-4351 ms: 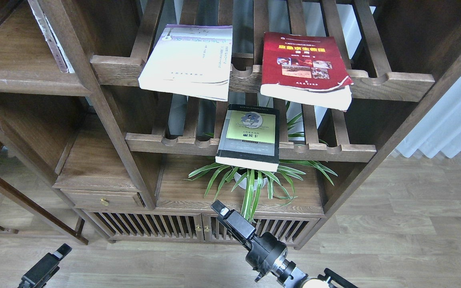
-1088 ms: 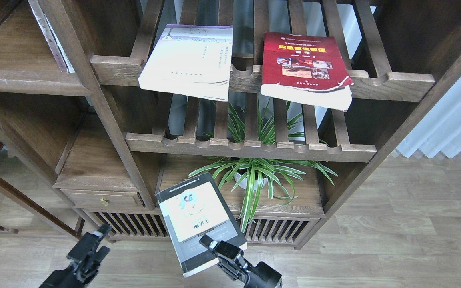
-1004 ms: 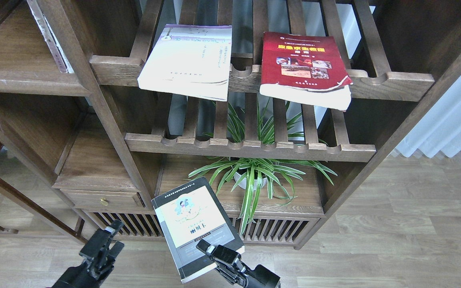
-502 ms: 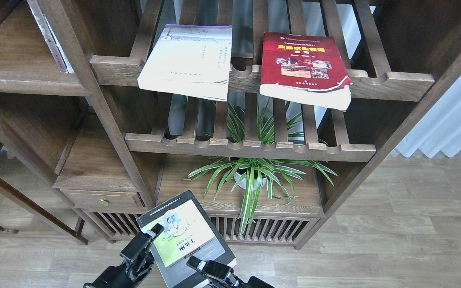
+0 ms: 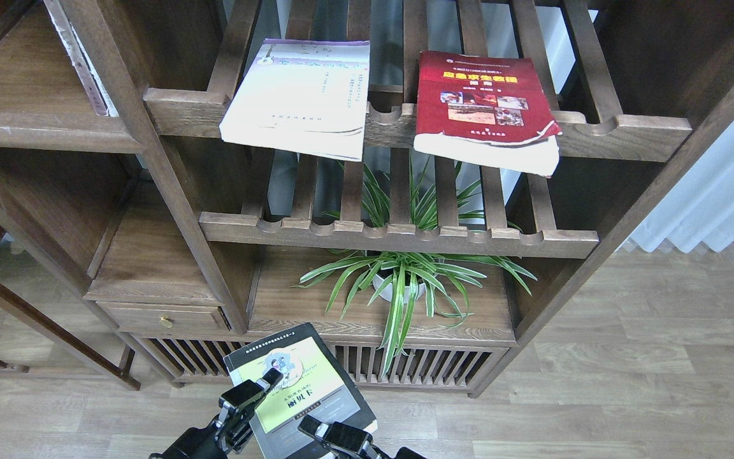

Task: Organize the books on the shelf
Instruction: 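Carry the dark book to the side shelf and release it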

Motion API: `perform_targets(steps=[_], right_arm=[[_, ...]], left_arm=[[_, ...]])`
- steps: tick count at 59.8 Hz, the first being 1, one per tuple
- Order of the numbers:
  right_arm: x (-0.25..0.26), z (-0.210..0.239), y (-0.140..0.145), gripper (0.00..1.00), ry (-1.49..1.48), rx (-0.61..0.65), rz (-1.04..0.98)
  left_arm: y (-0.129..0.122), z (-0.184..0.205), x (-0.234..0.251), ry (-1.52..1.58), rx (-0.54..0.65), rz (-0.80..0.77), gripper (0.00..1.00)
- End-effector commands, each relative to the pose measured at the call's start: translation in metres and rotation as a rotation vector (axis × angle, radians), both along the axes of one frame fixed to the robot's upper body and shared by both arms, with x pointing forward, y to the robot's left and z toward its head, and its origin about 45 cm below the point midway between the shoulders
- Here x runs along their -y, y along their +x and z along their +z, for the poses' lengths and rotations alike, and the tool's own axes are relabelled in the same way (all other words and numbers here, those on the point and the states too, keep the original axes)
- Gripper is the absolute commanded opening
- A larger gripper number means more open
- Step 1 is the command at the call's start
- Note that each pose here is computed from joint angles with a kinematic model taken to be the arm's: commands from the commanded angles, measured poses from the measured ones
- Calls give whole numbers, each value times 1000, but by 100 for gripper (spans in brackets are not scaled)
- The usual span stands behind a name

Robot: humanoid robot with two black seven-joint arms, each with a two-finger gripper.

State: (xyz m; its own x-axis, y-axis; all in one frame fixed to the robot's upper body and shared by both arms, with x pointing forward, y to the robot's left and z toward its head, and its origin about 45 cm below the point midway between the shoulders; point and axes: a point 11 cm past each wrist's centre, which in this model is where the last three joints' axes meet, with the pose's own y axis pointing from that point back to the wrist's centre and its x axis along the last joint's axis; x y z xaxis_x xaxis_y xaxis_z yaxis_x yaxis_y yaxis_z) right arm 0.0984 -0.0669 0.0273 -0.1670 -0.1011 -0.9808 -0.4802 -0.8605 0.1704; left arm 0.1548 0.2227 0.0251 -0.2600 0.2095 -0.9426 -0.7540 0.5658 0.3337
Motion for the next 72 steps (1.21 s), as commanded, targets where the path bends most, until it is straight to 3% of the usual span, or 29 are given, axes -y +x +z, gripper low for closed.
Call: perform_targets(steps=[1, 14, 25, 40, 53, 72], right_arm=[[1, -4, -3, 100, -13, -4, 10], [4, -8, -5, 100, -26, -16, 6], [11, -22, -12, 100, -66, -49, 12], [12, -24, -14, 100, -71, -52, 18], [11, -24, -16, 100, -70, -57, 25], [11, -25, -22, 100, -69, -69, 25]], left_arm=[[19, 26, -56, 75, 83, 89, 2], [42, 107, -155, 238, 296, 233, 2], [62, 182, -204, 337, 492, 278, 2], [85, 262, -228, 476, 691, 222, 2], [135, 356, -243, 865, 964, 214, 2], [193, 405, -225, 1082, 1072, 278, 3]])
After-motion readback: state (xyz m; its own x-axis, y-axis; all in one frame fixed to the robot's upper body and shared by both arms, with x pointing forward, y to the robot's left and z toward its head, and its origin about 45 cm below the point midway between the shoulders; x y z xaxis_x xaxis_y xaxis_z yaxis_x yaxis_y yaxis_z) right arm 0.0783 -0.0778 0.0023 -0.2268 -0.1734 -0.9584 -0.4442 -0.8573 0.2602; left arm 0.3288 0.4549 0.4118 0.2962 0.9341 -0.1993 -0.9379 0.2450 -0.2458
